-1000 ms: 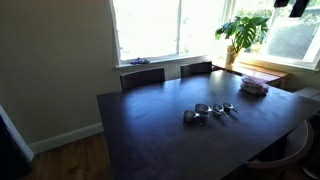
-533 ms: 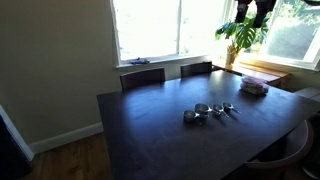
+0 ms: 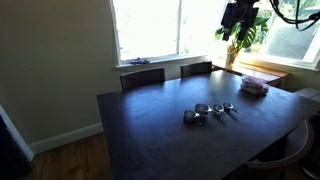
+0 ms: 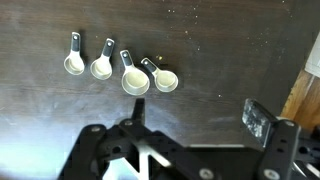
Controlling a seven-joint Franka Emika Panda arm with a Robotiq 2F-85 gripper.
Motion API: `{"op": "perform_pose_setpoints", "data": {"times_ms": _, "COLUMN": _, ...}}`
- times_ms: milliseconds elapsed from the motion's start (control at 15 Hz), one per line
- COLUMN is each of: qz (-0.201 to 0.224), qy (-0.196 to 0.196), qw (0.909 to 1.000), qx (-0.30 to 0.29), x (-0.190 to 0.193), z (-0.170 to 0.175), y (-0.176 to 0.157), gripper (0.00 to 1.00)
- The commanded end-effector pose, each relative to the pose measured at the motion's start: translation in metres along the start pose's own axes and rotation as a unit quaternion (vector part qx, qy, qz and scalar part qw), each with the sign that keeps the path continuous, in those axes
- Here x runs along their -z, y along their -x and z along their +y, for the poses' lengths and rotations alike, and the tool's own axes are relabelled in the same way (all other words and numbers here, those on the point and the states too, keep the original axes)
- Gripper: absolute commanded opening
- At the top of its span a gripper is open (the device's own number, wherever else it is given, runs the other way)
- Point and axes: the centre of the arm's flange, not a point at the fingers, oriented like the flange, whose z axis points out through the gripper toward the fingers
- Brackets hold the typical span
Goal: Stack the cups
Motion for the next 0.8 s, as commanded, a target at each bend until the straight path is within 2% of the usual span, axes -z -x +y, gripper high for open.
{"op": "perform_pose_setpoints", "data": {"times_ms": 0, "qz": -0.002, "qy": 0.001, "qw": 1.0000, "qx": -0.001, "x": -0.005, "z": 0.004, "y": -0.002, "gripper": 1.00}}
{"op": "perform_pose_setpoints", "data": {"times_ms": 533, "qz": -0.003, "qy": 0.002, "qw": 1.0000, "qx": -0.001, "x": -0.009, "z": 0.006, "y": -0.004, "gripper": 1.00}}
{"op": "perform_pose_setpoints", "data": {"times_ms": 733, "qz": -0.004, "qy": -0.001, "qw": 1.0000, "qx": 0.007, "x": -0.032, "z": 0.023, "y": -0.008, "gripper": 1.00}}
